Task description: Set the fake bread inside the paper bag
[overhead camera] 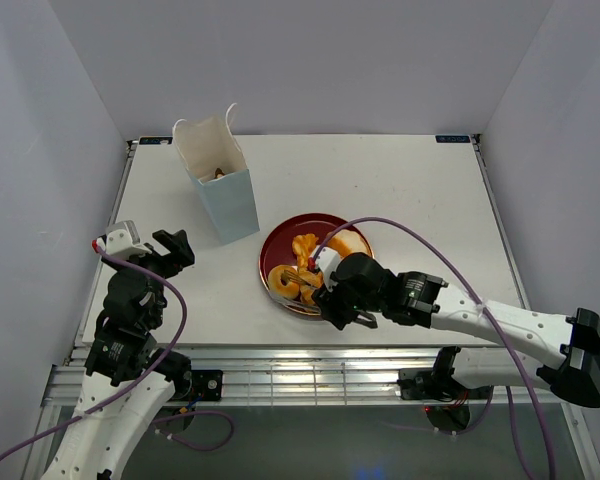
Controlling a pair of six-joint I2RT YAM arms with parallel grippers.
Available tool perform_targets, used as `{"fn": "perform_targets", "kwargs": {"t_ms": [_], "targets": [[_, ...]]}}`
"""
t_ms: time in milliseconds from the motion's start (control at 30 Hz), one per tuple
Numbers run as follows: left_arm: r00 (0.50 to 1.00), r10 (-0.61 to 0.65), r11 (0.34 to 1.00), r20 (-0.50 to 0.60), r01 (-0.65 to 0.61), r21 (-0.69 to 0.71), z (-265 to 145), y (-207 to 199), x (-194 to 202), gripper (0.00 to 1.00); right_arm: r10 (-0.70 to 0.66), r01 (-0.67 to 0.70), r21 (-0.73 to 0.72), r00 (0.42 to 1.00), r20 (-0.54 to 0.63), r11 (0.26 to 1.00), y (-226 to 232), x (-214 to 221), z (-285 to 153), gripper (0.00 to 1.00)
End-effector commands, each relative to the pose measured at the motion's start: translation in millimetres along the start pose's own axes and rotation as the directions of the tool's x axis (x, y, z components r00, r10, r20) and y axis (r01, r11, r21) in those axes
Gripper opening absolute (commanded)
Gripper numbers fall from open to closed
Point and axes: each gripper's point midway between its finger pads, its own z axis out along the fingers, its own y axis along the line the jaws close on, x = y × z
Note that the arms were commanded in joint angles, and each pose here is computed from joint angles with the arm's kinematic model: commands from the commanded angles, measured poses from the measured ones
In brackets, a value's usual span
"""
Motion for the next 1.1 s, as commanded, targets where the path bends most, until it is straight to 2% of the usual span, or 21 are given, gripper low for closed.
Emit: {"fn": "perform_targets", "kwargs": {"t_ms": [0, 867, 1067], "targets": [[1.000, 0.013, 1.000, -0.012, -0.013, 0.000, 2.4, -0.3, 5.2, 0.93, 0.006, -0.009, 0.046, 0.999, 0.052, 0.999, -5.1, -19.0, -3.4, 0.58], [1.000, 0.003, 1.000, 0.003, -0.003, 0.012, -0.2, -1.4, 1.4, 0.93, -0.016, 0.015, 0.014, 1.000, 0.021, 1.000, 6.9, -26.8, 24.7, 0.58], [1.000, 0.004, 1.000, 0.000, -0.004, 0.014, -0.3, -1.8, 1.9, 0.93, -0.022, 0.023, 0.021, 1.000, -0.015, 1.000, 7.7, -17.9, 32.4, 0.53]]}}
